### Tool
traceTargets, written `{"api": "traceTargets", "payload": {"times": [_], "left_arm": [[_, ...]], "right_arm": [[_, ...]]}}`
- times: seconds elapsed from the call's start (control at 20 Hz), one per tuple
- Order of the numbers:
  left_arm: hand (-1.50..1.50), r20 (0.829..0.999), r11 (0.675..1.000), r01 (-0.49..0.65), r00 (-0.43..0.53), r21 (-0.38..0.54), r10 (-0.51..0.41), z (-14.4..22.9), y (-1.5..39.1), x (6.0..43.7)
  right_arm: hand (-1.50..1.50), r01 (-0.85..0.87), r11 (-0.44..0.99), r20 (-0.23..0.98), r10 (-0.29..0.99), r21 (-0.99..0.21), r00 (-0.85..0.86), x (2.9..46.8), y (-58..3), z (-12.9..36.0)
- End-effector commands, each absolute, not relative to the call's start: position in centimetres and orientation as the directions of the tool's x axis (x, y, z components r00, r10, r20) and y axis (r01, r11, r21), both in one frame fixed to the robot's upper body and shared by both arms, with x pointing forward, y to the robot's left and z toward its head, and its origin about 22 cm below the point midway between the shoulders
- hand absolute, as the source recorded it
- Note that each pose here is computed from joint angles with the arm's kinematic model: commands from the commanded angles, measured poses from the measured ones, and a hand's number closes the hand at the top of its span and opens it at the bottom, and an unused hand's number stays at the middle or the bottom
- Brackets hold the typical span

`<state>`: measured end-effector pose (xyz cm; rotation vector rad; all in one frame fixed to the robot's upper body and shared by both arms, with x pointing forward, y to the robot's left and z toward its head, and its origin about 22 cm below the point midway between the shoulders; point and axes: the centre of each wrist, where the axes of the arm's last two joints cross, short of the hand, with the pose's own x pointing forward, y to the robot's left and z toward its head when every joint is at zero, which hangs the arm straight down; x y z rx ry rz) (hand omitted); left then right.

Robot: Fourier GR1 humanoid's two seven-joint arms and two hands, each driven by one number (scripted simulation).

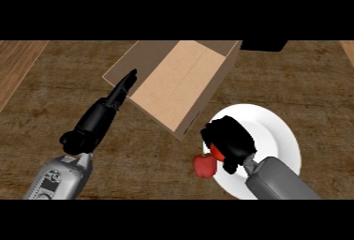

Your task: Pick the tomato from the plate and place it in the cardboard box

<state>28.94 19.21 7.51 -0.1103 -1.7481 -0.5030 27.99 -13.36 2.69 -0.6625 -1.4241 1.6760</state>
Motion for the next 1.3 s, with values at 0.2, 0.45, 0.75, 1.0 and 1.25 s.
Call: {"api": "traceTargets", "payload": {"times": [0.2,0.45,0.75,1.0,1.25], "left_arm": [[0.00,0.967,0.910,0.328,-0.108,0.254,-0.231,4.7,18.7,28.6],[0.00,0.966,0.928,0.266,-0.079,0.260,-0.248,4.2,22.1,28.6],[0.00,0.964,0.925,0.270,-0.089,0.267,-0.252,3.9,21.4,28.4],[0.00,0.967,0.923,0.289,-0.080,0.255,-0.243,3.7,19.8,27.1],[0.00,0.965,0.923,0.282,-0.086,0.263,-0.248,5.0,22.3,27.7]], "right_arm": [[1.50,-0.016,-0.002,0.014,0.353,-1.000,-0.936,29.2,-14.6,7.4],[1.50,-0.049,0.124,0.078,0.238,-0.991,-0.968,29.7,-18.1,12.2],[1.50,-0.134,0.220,0.164,0.122,-0.966,-0.979,29.4,-21.2,18.5],[1.50,-0.175,0.376,0.263,0.199,-0.910,-0.944,29.7,-22.8,20.2],[1.50,-0.204,0.401,0.322,0.252,-0.893,-0.913,29.5,-23.1,24.2]]}}
